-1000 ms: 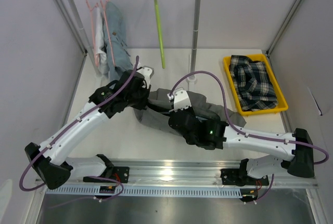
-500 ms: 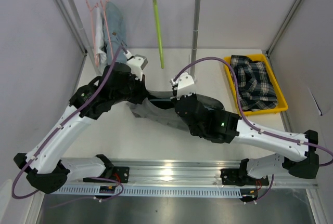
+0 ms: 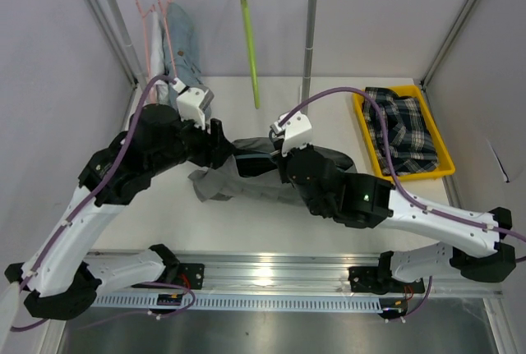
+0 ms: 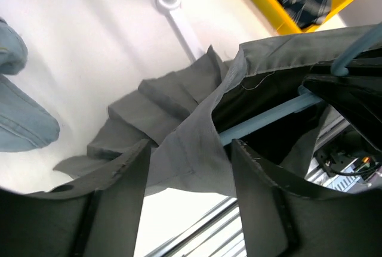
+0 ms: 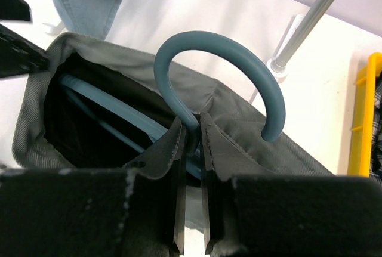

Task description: Place the skirt on the hanger

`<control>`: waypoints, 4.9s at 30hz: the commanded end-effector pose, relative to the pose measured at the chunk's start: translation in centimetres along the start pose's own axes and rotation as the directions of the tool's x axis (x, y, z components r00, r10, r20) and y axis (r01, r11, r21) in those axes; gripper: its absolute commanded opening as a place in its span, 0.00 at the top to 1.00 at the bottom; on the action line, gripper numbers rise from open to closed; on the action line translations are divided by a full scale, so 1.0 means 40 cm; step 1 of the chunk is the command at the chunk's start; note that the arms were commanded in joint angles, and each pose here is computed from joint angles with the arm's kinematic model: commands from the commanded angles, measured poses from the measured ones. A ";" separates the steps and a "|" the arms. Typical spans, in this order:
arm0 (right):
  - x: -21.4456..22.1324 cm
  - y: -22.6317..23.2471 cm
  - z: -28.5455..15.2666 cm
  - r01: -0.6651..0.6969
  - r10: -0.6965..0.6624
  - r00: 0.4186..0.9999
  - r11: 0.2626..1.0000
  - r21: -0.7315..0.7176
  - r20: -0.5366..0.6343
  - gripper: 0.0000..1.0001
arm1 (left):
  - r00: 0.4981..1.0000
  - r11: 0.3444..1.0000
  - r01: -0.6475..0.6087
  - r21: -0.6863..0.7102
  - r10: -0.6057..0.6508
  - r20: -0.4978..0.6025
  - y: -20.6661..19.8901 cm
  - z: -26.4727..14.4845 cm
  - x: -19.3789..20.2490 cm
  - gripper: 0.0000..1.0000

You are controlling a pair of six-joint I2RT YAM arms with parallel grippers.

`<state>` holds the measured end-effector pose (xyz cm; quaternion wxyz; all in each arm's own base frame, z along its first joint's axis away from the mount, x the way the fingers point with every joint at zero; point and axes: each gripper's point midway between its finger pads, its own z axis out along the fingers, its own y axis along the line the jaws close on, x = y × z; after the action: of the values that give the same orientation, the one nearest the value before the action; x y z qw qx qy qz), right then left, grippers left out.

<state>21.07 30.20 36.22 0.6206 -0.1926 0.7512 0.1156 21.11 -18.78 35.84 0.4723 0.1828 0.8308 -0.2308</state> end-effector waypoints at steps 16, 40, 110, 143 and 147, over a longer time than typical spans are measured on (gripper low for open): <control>-0.183 -0.089 -0.144 -0.120 0.153 0.981 0.963 -0.241 0.120 1.00 | 0.913 0.858 -0.324 0.398 0.172 0.370 -0.188 -0.148 -0.106 0.32; -0.220 -0.085 -0.164 -0.137 0.185 0.973 0.945 -0.299 0.140 1.00 | 0.947 0.709 -0.319 0.628 0.259 0.189 -0.245 -0.074 0.075 0.33; -0.087 -0.336 -0.099 -0.363 0.352 0.930 0.923 0.125 0.102 0.03 | 0.853 0.886 0.254 -0.389 -0.015 0.522 0.176 -0.150 -0.363 1.00; -0.073 -0.353 -0.118 -0.356 0.343 0.932 0.927 0.118 0.119 0.02 | 0.854 0.911 0.142 -0.388 0.085 0.513 0.312 0.055 -0.585 1.00; -0.062 -0.349 -0.113 -0.357 0.345 0.932 0.927 0.118 0.111 0.02 | 0.881 0.920 0.121 -0.372 0.073 0.468 0.322 0.089 -0.556 1.00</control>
<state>23.49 16.20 39.75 0.6258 -0.0153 0.7614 0.1685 41.55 -11.53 46.29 0.6345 -0.0013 0.7700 -0.0675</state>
